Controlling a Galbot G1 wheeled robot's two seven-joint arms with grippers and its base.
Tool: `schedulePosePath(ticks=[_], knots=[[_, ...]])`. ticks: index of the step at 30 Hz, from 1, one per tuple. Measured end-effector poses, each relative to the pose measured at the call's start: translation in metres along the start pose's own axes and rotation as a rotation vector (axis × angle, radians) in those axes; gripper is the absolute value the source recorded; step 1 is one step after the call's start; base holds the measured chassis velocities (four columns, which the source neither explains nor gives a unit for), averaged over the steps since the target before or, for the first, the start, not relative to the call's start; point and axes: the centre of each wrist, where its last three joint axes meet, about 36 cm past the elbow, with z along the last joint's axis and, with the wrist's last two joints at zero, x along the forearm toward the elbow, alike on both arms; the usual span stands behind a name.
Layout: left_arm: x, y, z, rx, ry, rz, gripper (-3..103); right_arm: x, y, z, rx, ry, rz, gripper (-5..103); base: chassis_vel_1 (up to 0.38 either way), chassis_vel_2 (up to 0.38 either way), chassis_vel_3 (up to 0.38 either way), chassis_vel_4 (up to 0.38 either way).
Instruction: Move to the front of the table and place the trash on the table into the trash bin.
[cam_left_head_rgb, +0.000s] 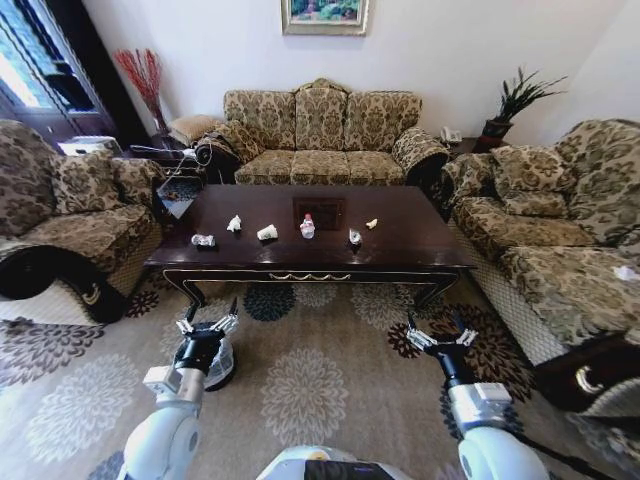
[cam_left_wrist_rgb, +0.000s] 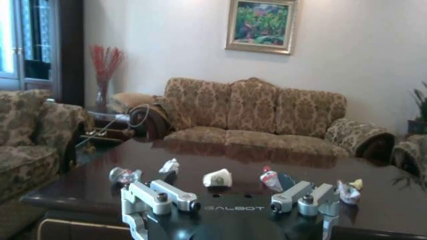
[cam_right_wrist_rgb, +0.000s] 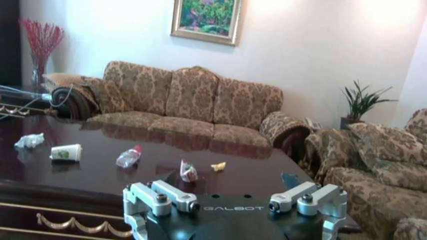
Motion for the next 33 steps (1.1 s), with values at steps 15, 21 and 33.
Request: schedulePosePath(ticks=[15, 21, 33], knots=[[-0.003, -0.001, 0.000, -0.015, 0.001, 0.029, 100, -0.001, 0.000, -0.010, -0.027, -0.013, 0.021, 100, 0.000, 0.000, 0.000, 0.000], [-0.006, 0.001, -0.003, -0.014, 0.008, 0.038, 100, -0.003, 0.000, -0.010, -0.031, -0.007, 0.018, 100, 0.000, 0.000, 0.000, 0.000], [-0.002, -0.012, -0.005, -0.014, 0.004, 0.032, 100, -0.004, -0.006, 0.001, -0.021, 0.019, 0.025, 100, 0.000, 0.000, 0.000, 0.000]])
